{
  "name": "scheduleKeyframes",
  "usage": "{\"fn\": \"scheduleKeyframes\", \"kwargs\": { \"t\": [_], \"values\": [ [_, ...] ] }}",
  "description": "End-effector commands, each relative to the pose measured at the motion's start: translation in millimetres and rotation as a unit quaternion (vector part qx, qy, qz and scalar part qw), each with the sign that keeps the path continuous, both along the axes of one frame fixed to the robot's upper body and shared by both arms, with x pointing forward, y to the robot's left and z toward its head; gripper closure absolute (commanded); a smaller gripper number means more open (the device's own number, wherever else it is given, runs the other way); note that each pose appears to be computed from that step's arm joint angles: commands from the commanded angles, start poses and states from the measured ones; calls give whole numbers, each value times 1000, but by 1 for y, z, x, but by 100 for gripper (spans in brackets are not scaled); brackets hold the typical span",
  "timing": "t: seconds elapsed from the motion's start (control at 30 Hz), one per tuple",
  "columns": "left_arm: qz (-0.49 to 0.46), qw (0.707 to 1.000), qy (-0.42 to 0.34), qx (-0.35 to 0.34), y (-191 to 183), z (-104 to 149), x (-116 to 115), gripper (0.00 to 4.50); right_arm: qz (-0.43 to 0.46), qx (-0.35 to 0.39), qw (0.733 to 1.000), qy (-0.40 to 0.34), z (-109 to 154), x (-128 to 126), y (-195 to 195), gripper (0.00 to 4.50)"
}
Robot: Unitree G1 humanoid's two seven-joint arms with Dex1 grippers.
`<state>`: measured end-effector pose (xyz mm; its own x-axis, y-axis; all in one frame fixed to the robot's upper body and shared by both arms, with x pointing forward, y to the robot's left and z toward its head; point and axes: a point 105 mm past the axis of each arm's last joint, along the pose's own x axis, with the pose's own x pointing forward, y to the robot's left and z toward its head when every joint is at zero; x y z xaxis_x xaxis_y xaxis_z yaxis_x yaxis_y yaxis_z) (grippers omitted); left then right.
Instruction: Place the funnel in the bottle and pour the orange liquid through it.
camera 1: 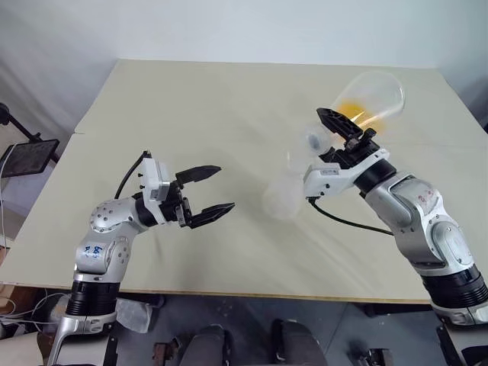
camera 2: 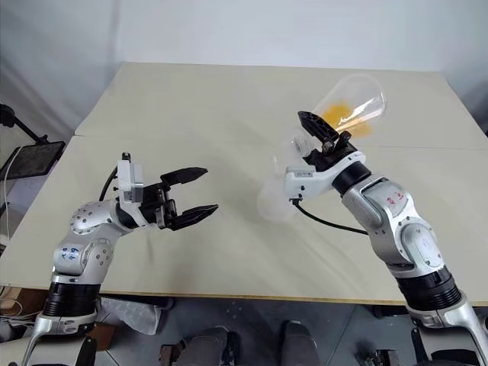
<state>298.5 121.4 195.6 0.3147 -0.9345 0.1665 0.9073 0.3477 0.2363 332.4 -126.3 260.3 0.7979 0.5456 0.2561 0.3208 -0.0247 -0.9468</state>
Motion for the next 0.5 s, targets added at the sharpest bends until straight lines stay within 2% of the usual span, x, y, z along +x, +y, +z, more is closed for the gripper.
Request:
{"fn": "scheduleKeyframes", "kwargs": {
  "t": [0.03,0.5],
  "values": [
    [-2,1000,-20,-3,-1,9,-3,0,1,-4,999,-51,22,-6,-3,201],
    [-1,1000,-21,-5,-2,10,-4,0,-5,-18,999,-51,17,-4,-6,201]
  ]
}}
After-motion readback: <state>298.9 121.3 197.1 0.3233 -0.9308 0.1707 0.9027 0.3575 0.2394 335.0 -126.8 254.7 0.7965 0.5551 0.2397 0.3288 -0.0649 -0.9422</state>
